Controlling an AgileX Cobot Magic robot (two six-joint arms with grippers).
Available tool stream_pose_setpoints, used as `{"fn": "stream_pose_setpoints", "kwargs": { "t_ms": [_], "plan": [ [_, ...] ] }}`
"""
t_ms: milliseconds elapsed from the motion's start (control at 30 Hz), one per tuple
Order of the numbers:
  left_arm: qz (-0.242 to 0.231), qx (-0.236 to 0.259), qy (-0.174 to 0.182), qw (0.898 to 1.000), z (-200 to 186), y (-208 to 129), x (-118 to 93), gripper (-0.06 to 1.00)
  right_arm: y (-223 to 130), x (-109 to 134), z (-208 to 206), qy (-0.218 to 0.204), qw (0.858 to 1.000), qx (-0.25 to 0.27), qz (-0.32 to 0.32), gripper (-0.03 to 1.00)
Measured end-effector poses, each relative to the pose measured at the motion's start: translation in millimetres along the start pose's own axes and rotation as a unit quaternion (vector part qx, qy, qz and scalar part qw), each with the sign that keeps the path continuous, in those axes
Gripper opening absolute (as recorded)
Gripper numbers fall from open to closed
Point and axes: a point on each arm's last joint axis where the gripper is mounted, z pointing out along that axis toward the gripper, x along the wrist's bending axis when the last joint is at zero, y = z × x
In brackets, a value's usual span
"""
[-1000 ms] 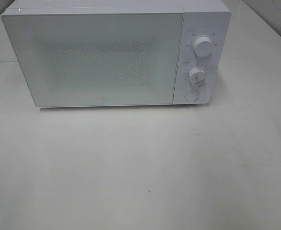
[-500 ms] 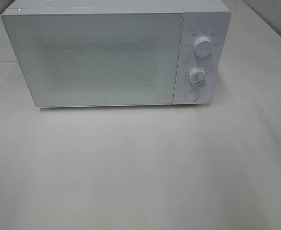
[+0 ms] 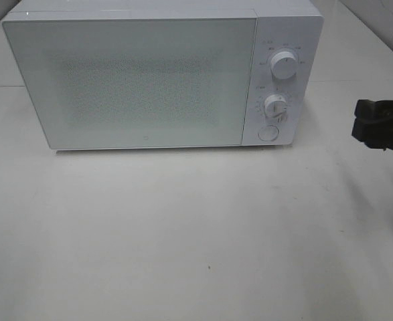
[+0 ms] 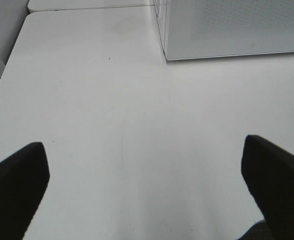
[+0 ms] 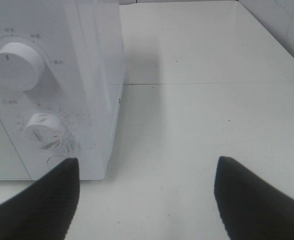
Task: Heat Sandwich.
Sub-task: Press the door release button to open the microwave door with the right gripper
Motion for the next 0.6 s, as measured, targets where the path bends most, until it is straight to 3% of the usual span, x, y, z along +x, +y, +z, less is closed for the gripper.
{"fn": "stream_pose_setpoints", "kwargs": {
  "t_ms": [267, 600],
  "plan": [
    [0.0, 0.0, 0.0, 1.0, 0, 0, 0, 0.99, -14, 27, 9, 0.014, 1.0, -0.003, 0.002, 0.73],
    [0.0, 0.0, 0.0, 1.0, 0, 0, 0, 0.99, -37, 70, 19, 0.028, 0.999, 0.032, -0.018, 0.73]
  ]
}}
